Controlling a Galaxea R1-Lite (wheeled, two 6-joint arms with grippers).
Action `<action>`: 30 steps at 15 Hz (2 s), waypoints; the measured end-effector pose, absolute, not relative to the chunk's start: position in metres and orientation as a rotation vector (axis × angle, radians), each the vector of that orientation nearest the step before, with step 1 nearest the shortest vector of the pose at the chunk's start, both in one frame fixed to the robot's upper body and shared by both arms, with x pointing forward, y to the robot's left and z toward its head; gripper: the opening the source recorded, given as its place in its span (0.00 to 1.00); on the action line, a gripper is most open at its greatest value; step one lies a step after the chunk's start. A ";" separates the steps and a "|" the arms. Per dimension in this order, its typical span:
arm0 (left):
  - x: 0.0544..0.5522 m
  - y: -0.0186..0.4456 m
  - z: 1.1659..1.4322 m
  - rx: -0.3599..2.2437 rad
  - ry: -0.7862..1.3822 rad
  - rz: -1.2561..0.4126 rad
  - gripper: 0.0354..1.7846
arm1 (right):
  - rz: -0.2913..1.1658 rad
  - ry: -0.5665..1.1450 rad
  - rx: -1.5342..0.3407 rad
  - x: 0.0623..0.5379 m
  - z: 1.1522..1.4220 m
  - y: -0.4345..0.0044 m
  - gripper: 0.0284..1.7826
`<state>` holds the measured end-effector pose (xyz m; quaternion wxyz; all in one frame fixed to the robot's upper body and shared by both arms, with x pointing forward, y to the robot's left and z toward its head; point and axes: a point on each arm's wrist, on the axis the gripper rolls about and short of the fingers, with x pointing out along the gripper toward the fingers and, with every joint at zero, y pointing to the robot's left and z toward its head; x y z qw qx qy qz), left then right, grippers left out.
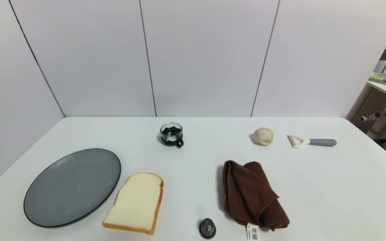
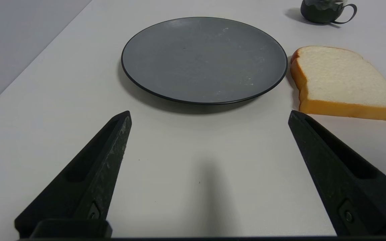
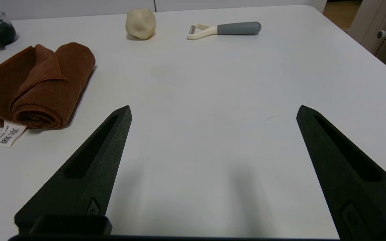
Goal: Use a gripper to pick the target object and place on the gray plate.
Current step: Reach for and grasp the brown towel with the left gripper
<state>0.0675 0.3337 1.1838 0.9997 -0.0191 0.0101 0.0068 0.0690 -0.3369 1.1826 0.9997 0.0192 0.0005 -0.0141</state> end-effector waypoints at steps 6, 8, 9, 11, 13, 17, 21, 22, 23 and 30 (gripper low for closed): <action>0.068 0.334 1.184 -0.037 0.021 0.015 0.94 | -0.029 0.001 0.038 0.069 1.183 -0.337 0.95; 0.069 0.334 1.184 -0.030 0.036 0.016 0.94 | -0.029 0.001 0.038 0.069 1.183 -0.337 0.95; 0.070 0.334 1.187 -0.021 0.052 0.016 0.94 | -0.029 0.001 0.038 0.069 1.183 -0.337 0.95; 0.074 0.334 1.203 0.019 0.052 0.011 0.94 | -0.029 0.001 0.038 0.069 1.183 -0.337 0.95; 0.079 0.334 1.233 0.053 0.039 -0.018 0.94 | -0.029 0.001 0.038 0.069 1.183 -0.337 0.95; 0.088 0.334 1.295 0.090 0.000 -0.095 0.94 | -0.029 0.001 0.038 0.069 1.183 -0.337 0.95; 0.107 0.331 1.333 0.098 0.004 -0.166 0.94 | -0.029 0.001 0.038 0.069 1.183 -0.337 0.95; 0.113 0.330 1.349 0.104 -0.008 -0.182 0.94 | -0.028 0.001 0.038 0.069 1.183 -0.337 0.95; 0.122 0.327 1.366 0.112 -0.019 -0.198 0.94 | -0.029 0.001 0.038 0.069 1.183 -0.337 0.95; 0.213 0.276 1.453 0.190 -0.055 -0.582 0.94 | -0.029 0.001 0.038 0.069 1.183 -0.337 0.95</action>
